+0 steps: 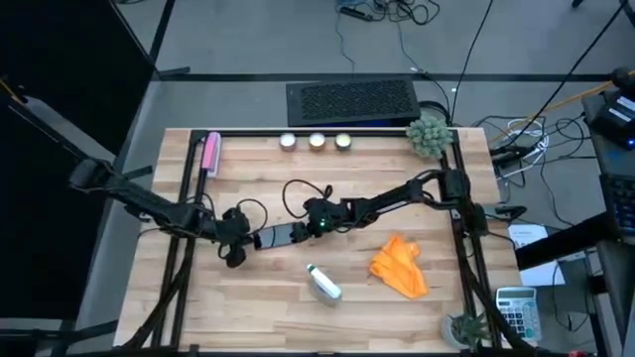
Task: Apply microfiber cloth
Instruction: Spray the front of the cellphone with a spray bottle
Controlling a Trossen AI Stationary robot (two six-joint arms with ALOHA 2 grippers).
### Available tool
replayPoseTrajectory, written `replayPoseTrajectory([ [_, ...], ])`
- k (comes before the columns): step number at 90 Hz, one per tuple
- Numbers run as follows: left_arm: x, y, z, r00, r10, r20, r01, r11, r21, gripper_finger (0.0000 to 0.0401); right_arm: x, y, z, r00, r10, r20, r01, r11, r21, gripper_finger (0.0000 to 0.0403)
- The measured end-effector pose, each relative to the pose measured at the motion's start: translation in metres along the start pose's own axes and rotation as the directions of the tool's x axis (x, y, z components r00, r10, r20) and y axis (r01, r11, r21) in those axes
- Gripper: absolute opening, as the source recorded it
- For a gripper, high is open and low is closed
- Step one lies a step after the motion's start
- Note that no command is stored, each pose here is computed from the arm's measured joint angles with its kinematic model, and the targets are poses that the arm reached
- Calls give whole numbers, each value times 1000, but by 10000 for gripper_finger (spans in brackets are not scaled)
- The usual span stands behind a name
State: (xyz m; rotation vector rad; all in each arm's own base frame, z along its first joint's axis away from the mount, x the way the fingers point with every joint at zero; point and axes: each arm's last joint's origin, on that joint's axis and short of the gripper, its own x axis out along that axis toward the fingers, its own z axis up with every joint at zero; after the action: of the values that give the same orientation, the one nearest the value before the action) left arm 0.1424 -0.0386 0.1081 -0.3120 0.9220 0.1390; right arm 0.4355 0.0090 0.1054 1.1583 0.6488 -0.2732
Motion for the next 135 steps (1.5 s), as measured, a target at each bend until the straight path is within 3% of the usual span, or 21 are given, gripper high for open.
replayPoseTrajectory([
  [25, 0, -2, 3, 1000, -13, 21, 13, 1000, -5, 0, -14, 3, 5, 998, -65, -20, 64, 996, -56, 206],
  [44, 0, -5, 9, 995, -51, 86, 52, 999, -7, 0, -5, 5, 0, 989, -143, -46, 142, 989, -37, 205],
  [65, 4, -7, 11, 994, -47, 101, 44, 998, 36, 0, 2, 11, -1, 999, -52, -12, 51, 997, -55, 205],
  [81, -2, -13, 16, 997, -82, 4, 82, 997, -10, 0, 2, 9, -1, 996, -84, -30, 82, 993, -83, 205],
  [95, -23, -24, 29, 988, -16, -152, 18, 1000, 11, 0, 1, 8, 1, 995, -89, -41, 85, 992, -97, 205],
  [117, -28, -28, 14, 948, -22, -318, -10, 995, -97, 0, 1, 7, 0, 995, -94, -39, 90, 991, -104, 205],
  [135, -16, -25, 4, 973, -27, -228, 5, 995, -97, 0, 1, 8, -1, 995, -97, -35, 93, 990, -108, 205],
])
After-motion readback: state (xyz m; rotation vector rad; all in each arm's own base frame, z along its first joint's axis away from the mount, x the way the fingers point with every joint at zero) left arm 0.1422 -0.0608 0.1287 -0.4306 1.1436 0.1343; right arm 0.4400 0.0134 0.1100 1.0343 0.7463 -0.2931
